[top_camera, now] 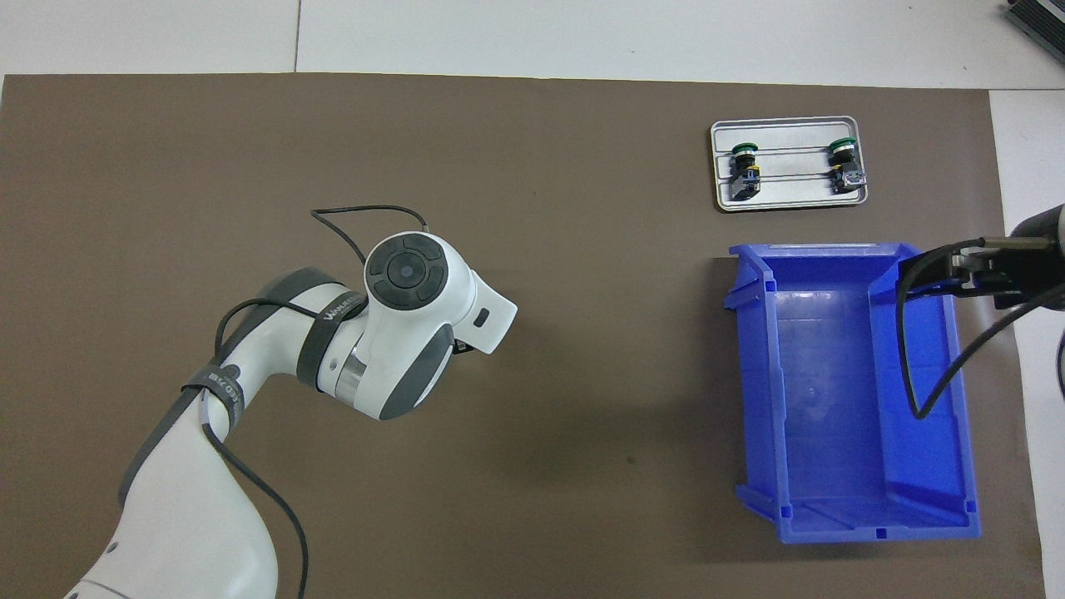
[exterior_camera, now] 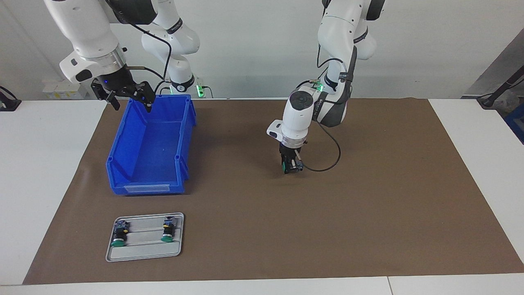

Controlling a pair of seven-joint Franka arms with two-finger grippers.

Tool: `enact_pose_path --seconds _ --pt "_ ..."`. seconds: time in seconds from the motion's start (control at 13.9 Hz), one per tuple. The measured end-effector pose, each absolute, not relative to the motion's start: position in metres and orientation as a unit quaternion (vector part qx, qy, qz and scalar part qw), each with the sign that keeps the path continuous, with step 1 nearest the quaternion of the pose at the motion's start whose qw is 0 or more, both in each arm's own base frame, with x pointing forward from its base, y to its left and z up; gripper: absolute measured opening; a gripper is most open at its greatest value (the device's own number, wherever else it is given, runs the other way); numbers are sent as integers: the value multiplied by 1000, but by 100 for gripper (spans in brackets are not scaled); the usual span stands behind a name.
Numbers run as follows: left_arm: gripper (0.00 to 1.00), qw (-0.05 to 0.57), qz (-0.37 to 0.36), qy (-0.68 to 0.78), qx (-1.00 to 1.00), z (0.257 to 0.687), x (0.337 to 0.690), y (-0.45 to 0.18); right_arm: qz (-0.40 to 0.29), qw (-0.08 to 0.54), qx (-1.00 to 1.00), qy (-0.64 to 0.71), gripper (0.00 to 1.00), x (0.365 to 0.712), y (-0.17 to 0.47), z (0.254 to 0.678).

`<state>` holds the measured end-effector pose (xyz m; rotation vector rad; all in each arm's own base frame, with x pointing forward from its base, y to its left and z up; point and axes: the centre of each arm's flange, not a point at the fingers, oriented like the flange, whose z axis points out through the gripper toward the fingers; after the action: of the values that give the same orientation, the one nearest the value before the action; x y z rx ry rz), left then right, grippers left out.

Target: Place and press button with both arms

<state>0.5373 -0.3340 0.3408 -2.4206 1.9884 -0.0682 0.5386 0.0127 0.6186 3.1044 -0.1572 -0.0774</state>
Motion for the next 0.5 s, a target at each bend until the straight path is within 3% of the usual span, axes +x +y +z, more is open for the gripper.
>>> enact_pose_path --seconds 0.29,0.5 --pt "40 -15 27 605 -796 389 562 -272 -25 16 998 -51 100 539 13 619" --pt "40 -108 22 573 -812 413 576 -206 -25 16 998 -50 100 539 13 619"
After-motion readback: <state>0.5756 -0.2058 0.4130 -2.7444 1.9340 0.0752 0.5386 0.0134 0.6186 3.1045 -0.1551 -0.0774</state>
